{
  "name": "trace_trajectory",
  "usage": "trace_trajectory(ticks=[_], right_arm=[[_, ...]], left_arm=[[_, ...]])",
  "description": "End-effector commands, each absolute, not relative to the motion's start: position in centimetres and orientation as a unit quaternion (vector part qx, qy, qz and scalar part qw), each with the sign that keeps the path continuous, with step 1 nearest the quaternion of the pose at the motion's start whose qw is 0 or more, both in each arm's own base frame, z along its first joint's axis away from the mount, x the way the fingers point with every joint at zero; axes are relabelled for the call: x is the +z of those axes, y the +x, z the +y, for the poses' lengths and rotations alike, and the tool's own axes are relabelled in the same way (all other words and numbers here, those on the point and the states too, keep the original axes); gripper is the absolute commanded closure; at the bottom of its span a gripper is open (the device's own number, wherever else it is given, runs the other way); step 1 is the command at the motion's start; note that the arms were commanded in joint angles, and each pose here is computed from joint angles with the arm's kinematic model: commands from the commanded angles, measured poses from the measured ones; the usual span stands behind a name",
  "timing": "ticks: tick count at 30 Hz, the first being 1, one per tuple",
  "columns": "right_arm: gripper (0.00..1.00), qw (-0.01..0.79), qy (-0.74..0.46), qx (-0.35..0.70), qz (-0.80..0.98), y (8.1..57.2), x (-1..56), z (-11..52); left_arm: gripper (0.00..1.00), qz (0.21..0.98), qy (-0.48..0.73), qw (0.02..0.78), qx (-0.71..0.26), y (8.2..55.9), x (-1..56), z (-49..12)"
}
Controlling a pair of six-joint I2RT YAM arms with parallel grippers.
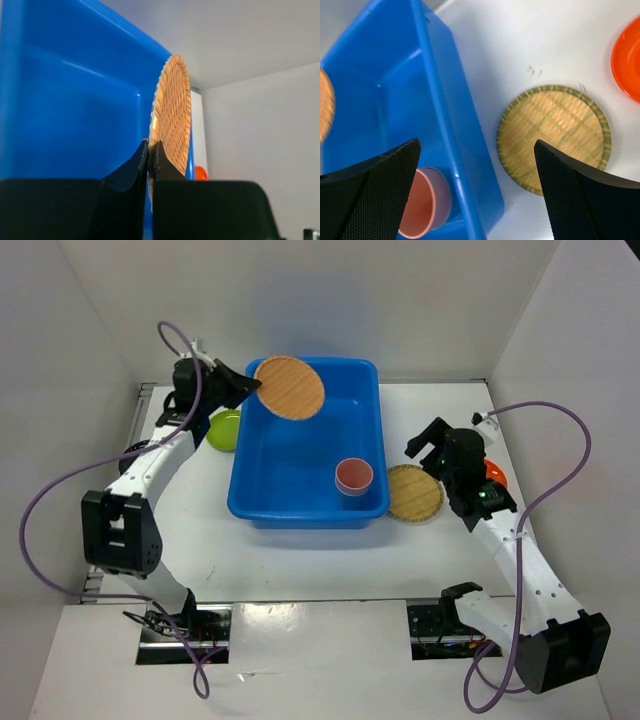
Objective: Place the mixed dishes into the plastic bin
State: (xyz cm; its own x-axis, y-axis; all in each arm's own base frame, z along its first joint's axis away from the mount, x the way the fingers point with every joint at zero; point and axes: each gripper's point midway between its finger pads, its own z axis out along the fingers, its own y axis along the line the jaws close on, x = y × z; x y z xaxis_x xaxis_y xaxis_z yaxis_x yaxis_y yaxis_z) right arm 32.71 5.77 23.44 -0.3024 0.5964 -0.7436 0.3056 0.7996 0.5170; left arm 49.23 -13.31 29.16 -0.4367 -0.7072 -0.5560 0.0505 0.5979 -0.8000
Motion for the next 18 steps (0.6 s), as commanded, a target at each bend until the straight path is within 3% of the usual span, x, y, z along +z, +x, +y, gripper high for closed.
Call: trace_trajectory(ticks=[1, 13, 18], right_arm=[[0.01, 0.527, 0.3, 0.149, 0.781, 33.1, 23.5, 5.7], [0.01, 0.545, 0.35, 0.14, 0.749, 30.1, 23.9, 3.4], [0.01, 0.506, 0.386, 0.145, 0.757, 29.4, 20.3, 3.7]], left_arm=[[1.0, 0.695, -0.238, 0.53, -0.423, 52.5, 33.1, -15.2], [1.0, 0.676, -0.415, 0.495, -0.355, 58.0, 21.8, -20.4], [1.0, 0.668, -0.451, 0.49, -0.331, 58.6, 19.8, -22.1]])
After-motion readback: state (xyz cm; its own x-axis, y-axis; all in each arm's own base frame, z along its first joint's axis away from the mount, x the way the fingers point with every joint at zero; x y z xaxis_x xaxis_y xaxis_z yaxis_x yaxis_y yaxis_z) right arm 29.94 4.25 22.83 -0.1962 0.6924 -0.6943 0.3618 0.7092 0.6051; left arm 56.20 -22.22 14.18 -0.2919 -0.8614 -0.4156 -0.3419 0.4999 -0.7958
